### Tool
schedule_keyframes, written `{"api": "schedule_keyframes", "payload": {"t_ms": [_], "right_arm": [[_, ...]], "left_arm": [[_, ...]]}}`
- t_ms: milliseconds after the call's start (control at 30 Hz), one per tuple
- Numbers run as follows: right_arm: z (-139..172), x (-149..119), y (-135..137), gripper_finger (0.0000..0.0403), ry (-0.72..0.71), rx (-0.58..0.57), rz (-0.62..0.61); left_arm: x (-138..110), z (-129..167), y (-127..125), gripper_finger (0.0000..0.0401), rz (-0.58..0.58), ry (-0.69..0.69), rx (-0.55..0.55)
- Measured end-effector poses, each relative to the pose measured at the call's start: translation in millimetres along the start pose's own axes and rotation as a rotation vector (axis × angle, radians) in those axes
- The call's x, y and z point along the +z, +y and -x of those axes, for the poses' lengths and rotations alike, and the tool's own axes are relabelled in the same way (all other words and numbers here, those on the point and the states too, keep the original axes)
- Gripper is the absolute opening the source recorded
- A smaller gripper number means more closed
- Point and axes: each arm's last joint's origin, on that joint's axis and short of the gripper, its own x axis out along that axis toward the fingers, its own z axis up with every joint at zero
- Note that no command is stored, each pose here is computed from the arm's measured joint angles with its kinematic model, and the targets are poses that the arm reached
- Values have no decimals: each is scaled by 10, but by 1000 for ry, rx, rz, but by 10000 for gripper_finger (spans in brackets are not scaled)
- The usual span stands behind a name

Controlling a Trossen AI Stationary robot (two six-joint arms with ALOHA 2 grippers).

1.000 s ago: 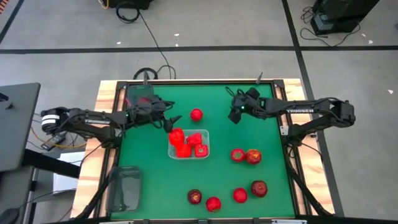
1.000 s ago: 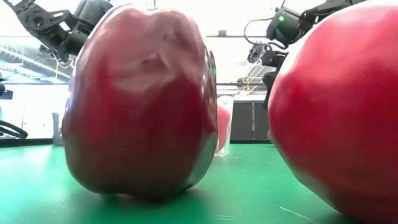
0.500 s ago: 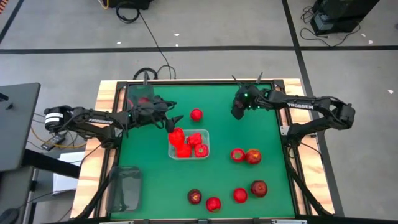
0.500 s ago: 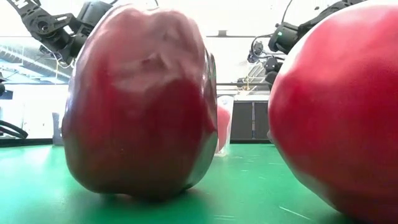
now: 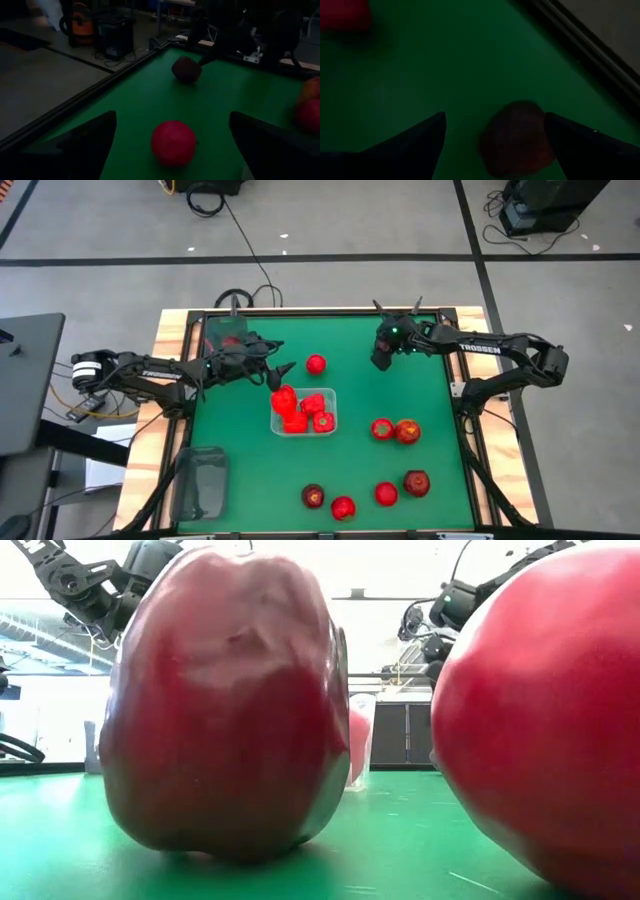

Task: Sort produce into baskets
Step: Put the red apple into the top black bin

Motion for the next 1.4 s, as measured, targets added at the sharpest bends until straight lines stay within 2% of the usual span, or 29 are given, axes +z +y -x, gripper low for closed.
{"api": "schedule_keyframes", "payload": {"t_ms": [367,767,833,900,1000,1200,1400], "right_arm": [[1,-32,8,350,34,21,-6],[0,-35,5,390,38,32,-7],[1,-48,0,394,51,15,-5],[2,-64,-24,398,64,-51,-8],[0,-82,-97,399,78,-141,-69],[-120,-116,-213,399,119,-158,-215],[-506,-218,-218,397,229,-64,-256]], "left_arm": [[-1,0,0,394,26,1,1],[6,0,-7,394,20,-5,-11],[6,0,-7,394,19,-5,-11],[6,0,-7,394,19,-5,-11],[6,0,-7,394,18,-5,-11],[7,0,-7,394,27,-5,-11],[7,0,-7,394,27,-5,-11]]}}
